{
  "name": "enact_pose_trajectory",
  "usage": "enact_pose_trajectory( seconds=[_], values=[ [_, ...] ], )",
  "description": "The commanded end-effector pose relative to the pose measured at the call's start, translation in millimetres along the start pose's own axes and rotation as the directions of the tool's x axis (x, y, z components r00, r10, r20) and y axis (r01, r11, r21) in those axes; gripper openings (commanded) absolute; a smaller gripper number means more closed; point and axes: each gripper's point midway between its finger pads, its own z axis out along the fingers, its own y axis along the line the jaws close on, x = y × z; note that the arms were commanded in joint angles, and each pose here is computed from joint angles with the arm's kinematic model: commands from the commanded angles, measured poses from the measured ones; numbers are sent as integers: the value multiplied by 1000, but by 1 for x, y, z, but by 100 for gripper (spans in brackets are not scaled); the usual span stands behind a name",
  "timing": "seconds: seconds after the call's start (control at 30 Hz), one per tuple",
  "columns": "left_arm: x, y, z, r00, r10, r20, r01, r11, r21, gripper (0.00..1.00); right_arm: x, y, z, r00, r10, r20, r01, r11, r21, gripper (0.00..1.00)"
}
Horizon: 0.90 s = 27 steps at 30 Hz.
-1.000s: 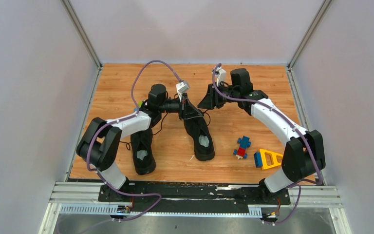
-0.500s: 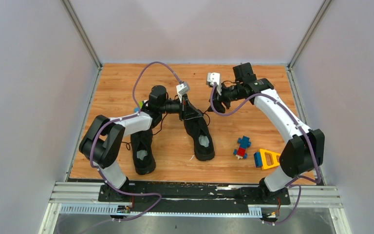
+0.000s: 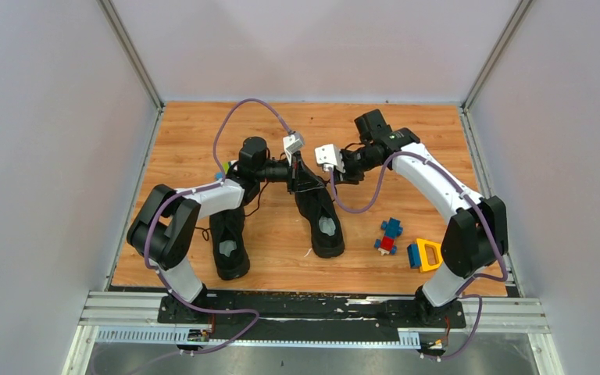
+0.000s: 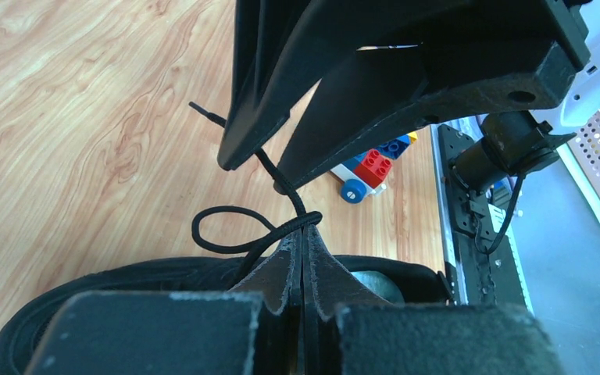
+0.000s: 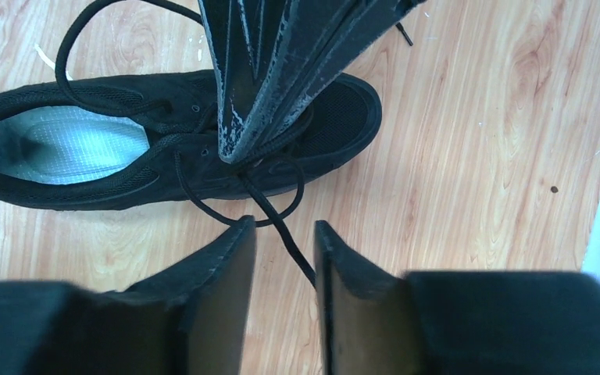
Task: Tie the shoes
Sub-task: Cross the shoelace with the shoelace.
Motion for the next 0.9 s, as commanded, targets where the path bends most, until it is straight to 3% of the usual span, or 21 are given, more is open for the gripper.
enact_pose_trajectory(
  seconds=[0.0,0.07,0.13,0.3,0.37,0.87],
  values=[
    [-10,-1,0,998,62,19,-62,998,8,0,-5,-9,2,995,-97,-13,97,995,16,25],
    [-10,1,0,998,55,18,-55,998,-6,2,-7,-10,0,995,-98,-17,98,995,23,13],
    [-10,2,-1,999,44,17,-43,999,-19,14,-9,-11,-4,996,-90,-21,90,995,36,7],
    [-8,-1,0,1000,26,-1,-26,1000,10,38,-16,-10,-11,999,-34,-9,34,998,57,0],
    [-8,-1,1,1000,23,-3,-23,1000,16,41,-19,-11,-12,1000,-16,-3,16,998,60,0],
    [-30,8,11,996,-51,73,51,999,-6,43,-24,-4,-6,999,26,-30,-24,999,37,0]
  ],
)
